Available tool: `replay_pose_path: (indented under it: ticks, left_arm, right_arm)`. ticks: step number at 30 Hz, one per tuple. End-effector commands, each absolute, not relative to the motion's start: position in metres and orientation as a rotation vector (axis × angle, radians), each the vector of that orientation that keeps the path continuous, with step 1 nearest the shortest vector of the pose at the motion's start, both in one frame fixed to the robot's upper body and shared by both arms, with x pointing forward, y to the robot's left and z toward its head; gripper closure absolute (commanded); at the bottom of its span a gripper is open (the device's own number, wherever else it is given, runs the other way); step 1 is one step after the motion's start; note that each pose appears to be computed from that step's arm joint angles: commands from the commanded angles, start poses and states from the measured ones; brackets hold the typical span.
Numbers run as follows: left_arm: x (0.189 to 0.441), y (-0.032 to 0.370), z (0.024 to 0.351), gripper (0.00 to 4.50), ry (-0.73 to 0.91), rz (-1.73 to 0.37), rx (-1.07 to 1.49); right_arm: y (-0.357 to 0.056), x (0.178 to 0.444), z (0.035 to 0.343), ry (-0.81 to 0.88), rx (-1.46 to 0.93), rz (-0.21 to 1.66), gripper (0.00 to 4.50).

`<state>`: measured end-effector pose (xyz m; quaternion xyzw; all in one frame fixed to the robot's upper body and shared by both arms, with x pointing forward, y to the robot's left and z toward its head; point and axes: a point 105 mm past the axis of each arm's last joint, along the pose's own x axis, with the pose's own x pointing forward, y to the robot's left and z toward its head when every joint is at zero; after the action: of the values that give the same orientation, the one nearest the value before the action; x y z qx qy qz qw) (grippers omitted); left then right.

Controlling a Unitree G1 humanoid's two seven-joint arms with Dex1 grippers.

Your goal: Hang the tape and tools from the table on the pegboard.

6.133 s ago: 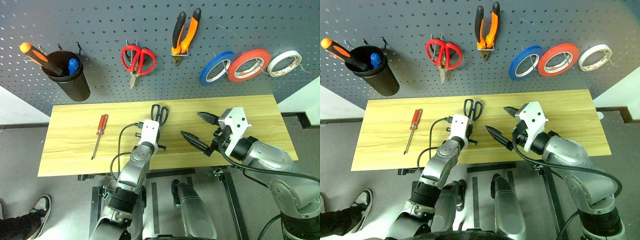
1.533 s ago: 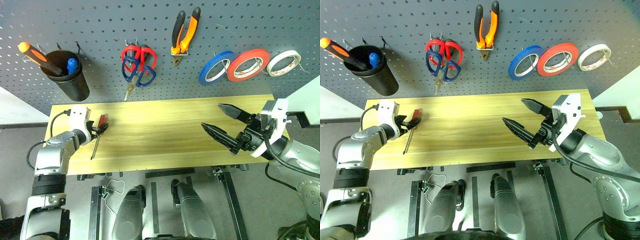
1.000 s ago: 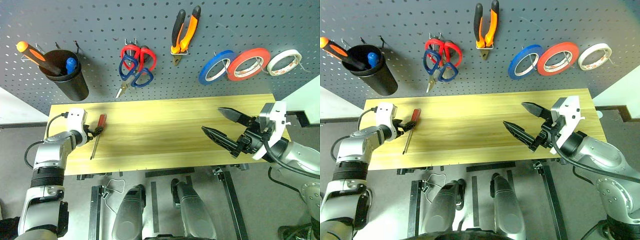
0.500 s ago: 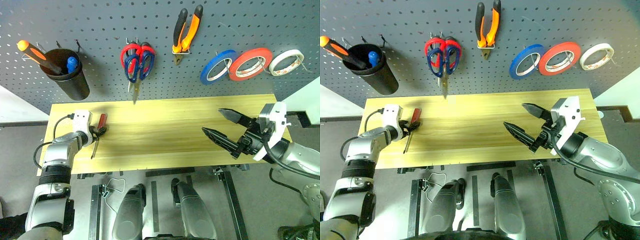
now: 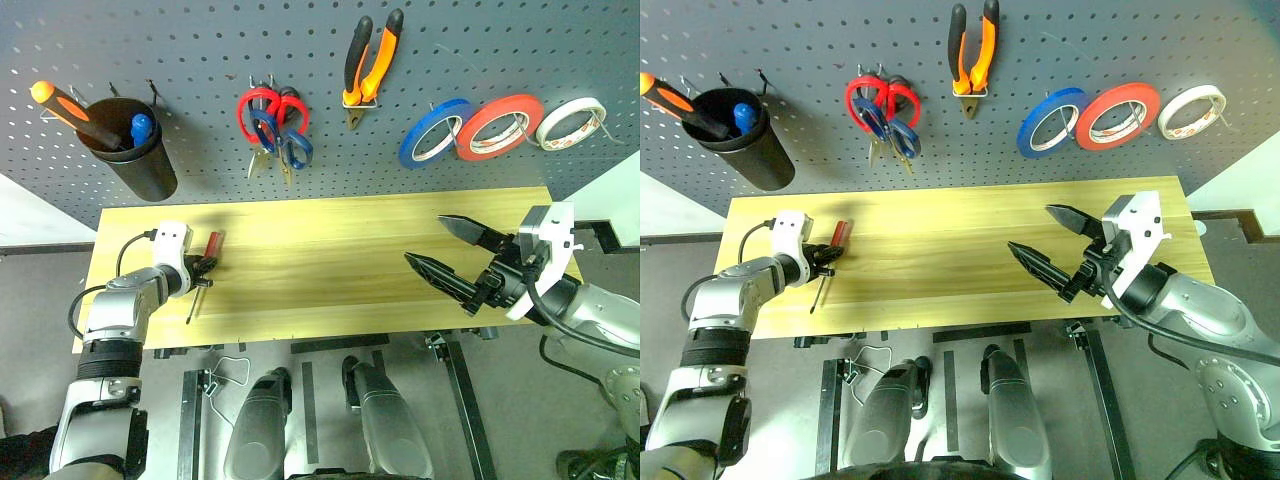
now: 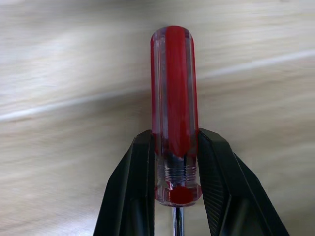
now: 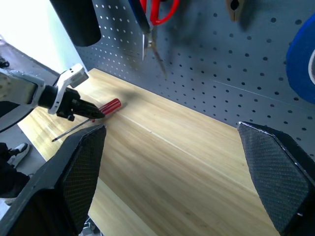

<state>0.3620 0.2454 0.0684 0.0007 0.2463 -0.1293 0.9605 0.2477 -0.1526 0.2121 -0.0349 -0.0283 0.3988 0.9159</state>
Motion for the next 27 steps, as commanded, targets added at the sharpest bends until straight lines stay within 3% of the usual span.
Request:
replay_pose_path:
  ticks: [1, 14, 19, 27]
  left_arm:
    - [0.351, 0.224, 0.093, 3.65, 0.437, -0.371, 0.039]
    - [0.323, 0.163, 0.136, 3.65, 0.188, -0.563, 0.188]
    - [0.317, 0.143, 0.179, 3.65, -0.091, -0.601, 0.301]
    - [0.325, 0.146, 0.236, 3.65, -0.470, -0.481, 0.327]
  right_arm:
    - [-0.149, 0.243, 0.221, -0.113, -0.077, 0.862, 0.00]
    - [-0.145, 0.231, 0.226, -0.160, -0.064, 0.978, 0.00]
    - [-0.143, 0.223, 0.240, -0.241, -0.054, 0.996, 0.00]
    - [-0.135, 0.226, 0.265, -0.382, -0.052, 1.026, 0.00]
